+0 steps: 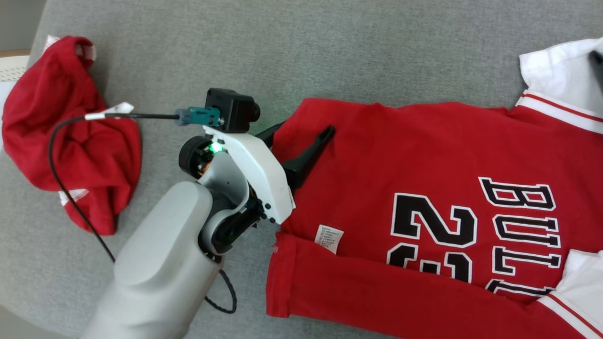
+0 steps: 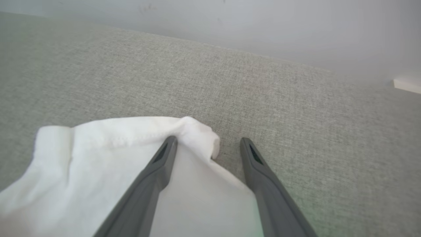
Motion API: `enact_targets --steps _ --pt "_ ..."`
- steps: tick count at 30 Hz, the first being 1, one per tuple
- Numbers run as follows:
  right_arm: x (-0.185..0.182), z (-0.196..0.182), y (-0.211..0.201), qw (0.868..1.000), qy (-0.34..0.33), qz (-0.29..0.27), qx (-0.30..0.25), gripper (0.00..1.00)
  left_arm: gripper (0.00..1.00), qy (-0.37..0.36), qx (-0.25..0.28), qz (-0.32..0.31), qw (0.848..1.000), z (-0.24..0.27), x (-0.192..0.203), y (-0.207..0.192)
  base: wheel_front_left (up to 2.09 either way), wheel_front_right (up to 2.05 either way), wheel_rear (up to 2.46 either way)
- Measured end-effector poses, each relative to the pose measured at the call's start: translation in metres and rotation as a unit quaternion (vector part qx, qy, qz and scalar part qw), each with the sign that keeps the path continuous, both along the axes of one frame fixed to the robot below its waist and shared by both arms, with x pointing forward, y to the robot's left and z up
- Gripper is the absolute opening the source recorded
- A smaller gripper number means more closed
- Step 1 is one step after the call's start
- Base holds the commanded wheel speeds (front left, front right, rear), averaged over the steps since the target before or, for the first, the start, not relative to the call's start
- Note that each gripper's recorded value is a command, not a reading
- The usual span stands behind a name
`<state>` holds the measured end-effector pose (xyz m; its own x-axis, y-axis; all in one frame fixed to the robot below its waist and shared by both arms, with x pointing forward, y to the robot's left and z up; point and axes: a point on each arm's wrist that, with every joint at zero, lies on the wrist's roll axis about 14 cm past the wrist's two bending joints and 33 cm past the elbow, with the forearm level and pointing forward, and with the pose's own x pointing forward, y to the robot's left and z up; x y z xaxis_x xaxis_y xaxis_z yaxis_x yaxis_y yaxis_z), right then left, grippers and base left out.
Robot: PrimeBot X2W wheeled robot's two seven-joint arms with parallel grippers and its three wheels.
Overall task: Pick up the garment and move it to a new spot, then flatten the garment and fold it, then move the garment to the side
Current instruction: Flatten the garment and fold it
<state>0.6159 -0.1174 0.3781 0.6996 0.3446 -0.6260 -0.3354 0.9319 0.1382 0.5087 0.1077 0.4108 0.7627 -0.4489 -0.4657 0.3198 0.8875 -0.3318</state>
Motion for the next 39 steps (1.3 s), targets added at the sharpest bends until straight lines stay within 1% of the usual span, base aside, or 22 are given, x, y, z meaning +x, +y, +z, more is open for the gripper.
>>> enact_targets --steps 6,7,8,9,10,12,15,21,27,31,36,39 --pt "-0.012 0.003 0.017 0.999 0.017 0.030 0.021 1.00 1.00 0.000 0.001 -0.021 1.000 0.001 0.003 -0.010 0.00 0.00 0.00" --pt "-0.014 0.004 0.018 0.999 0.019 0.033 0.023 1.00 0.82 0.001 0.001 -0.022 1.000 0.001 0.003 -0.011 0.00 0.00 0.00" --pt "-0.017 0.004 0.019 0.999 0.022 0.038 0.024 1.00 0.32 0.000 0.001 -0.023 1.000 0.001 0.003 -0.012 0.00 0.00 0.00" --pt "-0.019 0.004 0.020 0.999 0.025 0.042 0.024 0.33 0.00 -0.001 0.001 -0.023 1.000 0.002 0.004 -0.012 0.00 0.00 0.00" --pt "-0.021 0.005 0.021 0.998 0.026 0.047 0.024 0.00 0.00 -0.003 -0.001 -0.022 1.000 0.003 0.004 -0.012 0.00 0.00 0.00" --pt "-0.025 0.007 0.023 0.998 0.024 0.052 0.030 0.00 0.00 -0.005 -0.003 -0.021 1.000 0.004 0.004 -0.013 0.00 0.00 0.00" --pt "-0.024 0.016 0.021 0.998 0.000 0.048 0.038 0.00 0.00 -0.027 -0.009 -0.010 1.000 0.014 0.009 -0.010 0.00 0.00 0.00" --pt "-0.011 0.049 -0.001 0.996 -0.071 0.013 0.049 0.00 0.00 -0.069 -0.016 0.017 0.997 0.036 0.014 -0.002 0.00 0.00 0.00" --pt "-0.011 0.088 -0.025 0.989 -0.139 -0.017 0.053 0.00 0.00 -0.105 -0.026 0.025 0.994 0.055 0.008 -0.005 0.00 0.00 0.00" --pt "-0.039 0.089 -0.033 0.987 -0.146 -0.019 0.056 0.00 0.00 -0.123 -0.038 0.028 0.991 0.064 -0.009 -0.008 0.00 0.00 0.00" --pt "-0.095 0.076 -0.041 0.988 -0.137 -0.022 0.070 0.00 0.00 -0.119 -0.056 0.031 0.991 0.061 -0.045 -0.014 0.00 0.00 0.00" --pt "-0.129 0.067 -0.048 0.988 -0.131 -0.030 0.075 0.00 0.00 -0.103 -0.069 0.039 0.992 0.051 -0.070 -0.019 0.00 0.00 0.00"
